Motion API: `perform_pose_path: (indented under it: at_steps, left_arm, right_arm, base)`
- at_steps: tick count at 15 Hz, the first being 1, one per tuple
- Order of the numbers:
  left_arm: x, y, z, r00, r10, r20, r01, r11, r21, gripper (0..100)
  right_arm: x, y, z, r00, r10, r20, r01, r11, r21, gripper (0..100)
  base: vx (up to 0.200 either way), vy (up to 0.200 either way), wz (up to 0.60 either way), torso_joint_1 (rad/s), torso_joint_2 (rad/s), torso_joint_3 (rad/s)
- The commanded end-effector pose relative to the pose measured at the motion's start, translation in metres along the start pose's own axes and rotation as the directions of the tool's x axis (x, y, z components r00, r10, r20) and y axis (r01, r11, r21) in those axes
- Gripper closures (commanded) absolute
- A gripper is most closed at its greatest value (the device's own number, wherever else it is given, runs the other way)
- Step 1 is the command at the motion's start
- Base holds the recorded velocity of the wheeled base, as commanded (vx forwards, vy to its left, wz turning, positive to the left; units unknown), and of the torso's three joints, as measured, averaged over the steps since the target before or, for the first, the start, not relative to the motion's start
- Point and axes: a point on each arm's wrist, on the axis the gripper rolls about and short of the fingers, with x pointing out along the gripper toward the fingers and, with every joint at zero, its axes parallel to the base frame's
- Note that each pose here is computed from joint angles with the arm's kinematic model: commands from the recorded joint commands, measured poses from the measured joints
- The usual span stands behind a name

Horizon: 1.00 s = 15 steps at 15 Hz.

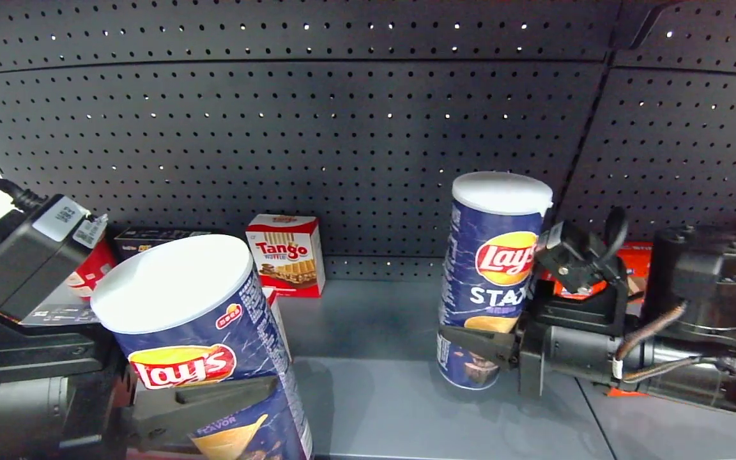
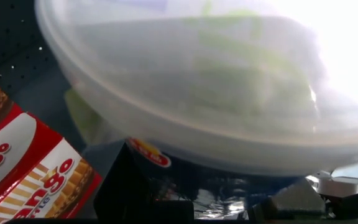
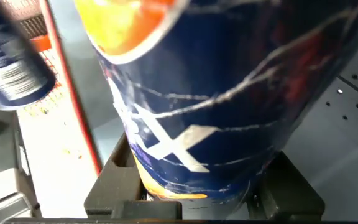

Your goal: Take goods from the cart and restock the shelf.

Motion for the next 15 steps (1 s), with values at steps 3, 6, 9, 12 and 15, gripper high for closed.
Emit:
perform_pose_path:
  at_steps: [3,6,9,12,15]
  left_arm:
    - [0.000,-0.001,0.002,1.000,0.012,0.004,-0.012,1.000,0.005,100]
    - [0.001,-0.003,0.002,1.000,0.001,0.004,-0.001,1.000,0.011,100]
    - [0.002,-0.005,0.002,1.000,-0.008,0.002,0.008,1.000,0.013,100]
    - [0.002,-0.005,0.003,1.000,-0.006,0.003,0.006,1.000,0.014,100]
    - [0.002,-0.005,0.002,1.000,-0.006,0.002,0.006,1.000,0.013,100]
  right_arm:
    - [-0.031,0.017,-0.026,1.000,0.008,0.030,-0.009,1.000,0.025,100]
    - [-0.033,0.025,-0.041,0.999,0.034,0.014,-0.035,0.998,0.060,100]
    - [-0.024,0.022,-0.050,0.999,0.033,0.011,-0.033,0.998,0.060,100]
    - [-0.015,0.018,-0.057,1.000,0.028,0.002,-0.028,0.997,0.065,100]
    - [-0.004,0.016,-0.065,1.000,0.029,-0.010,-0.028,0.997,0.070,100]
  base:
    - [0.000,0.000,0.00,0.000,0.00,0.000]
    - [0.000,0.000,0.00,0.000,0.00,0.000]
    - [0.000,0.000,0.00,0.000,0.00,0.000]
    - [0.000,0.000,0.00,0.000,0.00,0.000]
    - [0.000,0.000,0.00,0.000,0.00,0.000]
